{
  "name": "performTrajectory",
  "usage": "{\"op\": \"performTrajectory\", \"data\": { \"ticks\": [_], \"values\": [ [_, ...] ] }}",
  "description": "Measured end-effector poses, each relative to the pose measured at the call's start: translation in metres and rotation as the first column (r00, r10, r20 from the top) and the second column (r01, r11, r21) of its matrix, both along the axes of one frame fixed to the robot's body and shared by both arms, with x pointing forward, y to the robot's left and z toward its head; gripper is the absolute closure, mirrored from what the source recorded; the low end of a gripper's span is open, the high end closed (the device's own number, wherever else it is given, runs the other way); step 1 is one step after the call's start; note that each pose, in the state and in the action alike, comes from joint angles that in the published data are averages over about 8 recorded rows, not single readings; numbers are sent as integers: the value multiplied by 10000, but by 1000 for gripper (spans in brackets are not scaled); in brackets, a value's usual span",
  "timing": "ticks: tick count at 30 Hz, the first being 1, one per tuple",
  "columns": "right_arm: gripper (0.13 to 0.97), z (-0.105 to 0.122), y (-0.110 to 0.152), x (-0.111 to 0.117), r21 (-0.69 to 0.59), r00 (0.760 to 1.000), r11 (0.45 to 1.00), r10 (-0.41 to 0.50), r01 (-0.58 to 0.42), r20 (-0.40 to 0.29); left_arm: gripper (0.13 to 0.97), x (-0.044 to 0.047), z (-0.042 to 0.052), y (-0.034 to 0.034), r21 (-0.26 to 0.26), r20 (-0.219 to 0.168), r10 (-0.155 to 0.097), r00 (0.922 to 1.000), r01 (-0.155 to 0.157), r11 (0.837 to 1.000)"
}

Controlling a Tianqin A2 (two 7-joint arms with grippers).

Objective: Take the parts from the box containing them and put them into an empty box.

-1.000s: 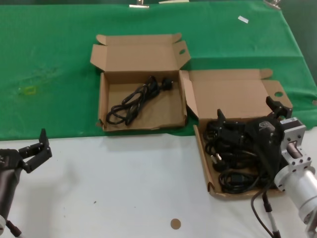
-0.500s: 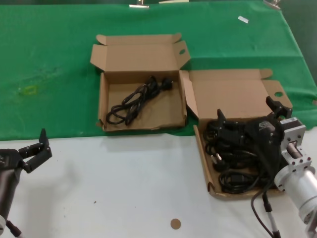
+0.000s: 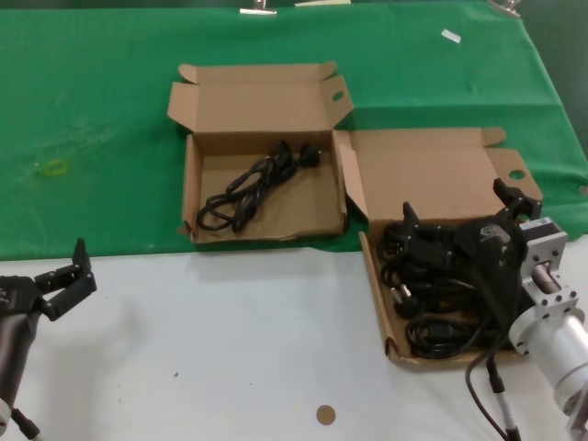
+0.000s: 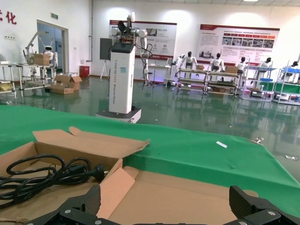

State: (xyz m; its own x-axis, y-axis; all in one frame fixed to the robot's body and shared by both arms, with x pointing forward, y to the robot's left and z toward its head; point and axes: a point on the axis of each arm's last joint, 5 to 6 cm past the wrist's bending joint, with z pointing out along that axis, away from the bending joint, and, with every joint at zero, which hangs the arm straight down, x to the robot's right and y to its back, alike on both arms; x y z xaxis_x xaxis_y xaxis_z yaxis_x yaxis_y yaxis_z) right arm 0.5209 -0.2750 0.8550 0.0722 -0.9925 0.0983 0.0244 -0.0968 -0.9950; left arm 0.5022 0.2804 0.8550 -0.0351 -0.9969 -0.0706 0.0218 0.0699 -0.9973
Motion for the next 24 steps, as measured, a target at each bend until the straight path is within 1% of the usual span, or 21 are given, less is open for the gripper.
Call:
{"op": "performTrajectory", "data": {
  "ticks": [24],
  "values": [
    [130, 0, 0, 0, 0, 10000, 10000, 0, 0, 0, 132, 0, 0, 0, 0, 0, 0, 10000, 0, 10000]
  ]
}}
